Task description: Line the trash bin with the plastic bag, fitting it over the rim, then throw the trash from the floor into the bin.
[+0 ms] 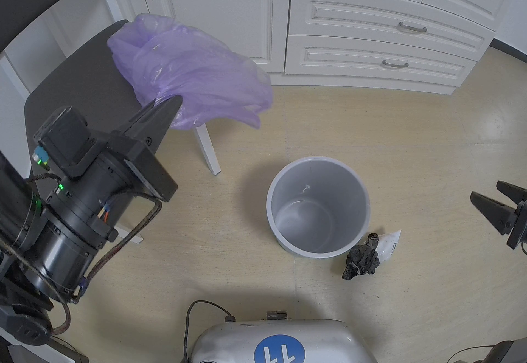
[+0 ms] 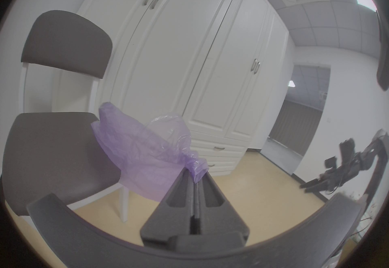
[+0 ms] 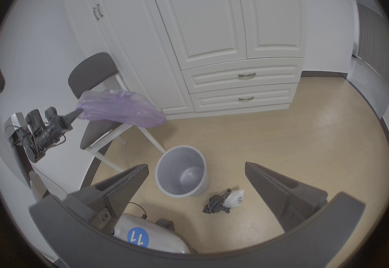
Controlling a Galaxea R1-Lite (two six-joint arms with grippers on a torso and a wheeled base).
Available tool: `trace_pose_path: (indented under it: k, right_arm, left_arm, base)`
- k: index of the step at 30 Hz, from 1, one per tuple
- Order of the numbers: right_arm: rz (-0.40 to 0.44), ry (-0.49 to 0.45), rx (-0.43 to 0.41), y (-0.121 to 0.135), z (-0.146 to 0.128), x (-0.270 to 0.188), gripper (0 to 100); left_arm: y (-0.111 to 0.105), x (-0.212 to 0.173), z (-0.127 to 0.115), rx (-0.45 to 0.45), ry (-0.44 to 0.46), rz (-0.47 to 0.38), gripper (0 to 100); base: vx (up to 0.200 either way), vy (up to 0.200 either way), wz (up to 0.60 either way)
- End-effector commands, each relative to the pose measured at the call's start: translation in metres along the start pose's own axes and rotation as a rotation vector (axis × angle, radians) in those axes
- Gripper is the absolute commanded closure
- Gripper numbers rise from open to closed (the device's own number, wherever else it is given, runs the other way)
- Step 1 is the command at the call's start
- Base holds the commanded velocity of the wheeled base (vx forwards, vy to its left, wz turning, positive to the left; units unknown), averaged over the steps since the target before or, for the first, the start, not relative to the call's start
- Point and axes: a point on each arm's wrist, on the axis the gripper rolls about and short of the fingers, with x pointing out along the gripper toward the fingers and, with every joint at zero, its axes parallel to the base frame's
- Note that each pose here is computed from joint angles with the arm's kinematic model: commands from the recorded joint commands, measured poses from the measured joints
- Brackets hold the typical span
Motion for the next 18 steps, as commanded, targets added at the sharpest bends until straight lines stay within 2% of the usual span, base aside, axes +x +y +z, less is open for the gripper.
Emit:
trace_pose_path:
  k: [1, 5, 11, 18]
  right_arm:
    - [0.055, 0.063, -0.015, 0.008, -0.01, 0.008, 0]
    - [0.071, 0.106, -0.022, 0.01, -0.018, 0.013, 0]
    - [0.102, 0.119, -0.02, 0.016, -0.025, 0.022, 0]
    - [0.136, 0.137, -0.029, 0.019, -0.033, 0.024, 0]
  left_arm:
    - [-0.019, -0.01, 0.017, -0.054, -0.045, -0.083, 100]
    - [-0.03, -0.013, 0.02, -0.085, -0.055, -0.135, 100]
    - [-0.041, -0.015, 0.024, -0.142, -0.063, -0.185, 100]
    - [-0.048, -0.014, 0.031, -0.175, -0.087, -0.175, 100]
  base:
    - [0.0, 0.0, 0.0]
    - [0.0, 0.0, 0.0]
    - [0.0, 0.0, 0.0]
    - [0.0, 0.0, 0.0]
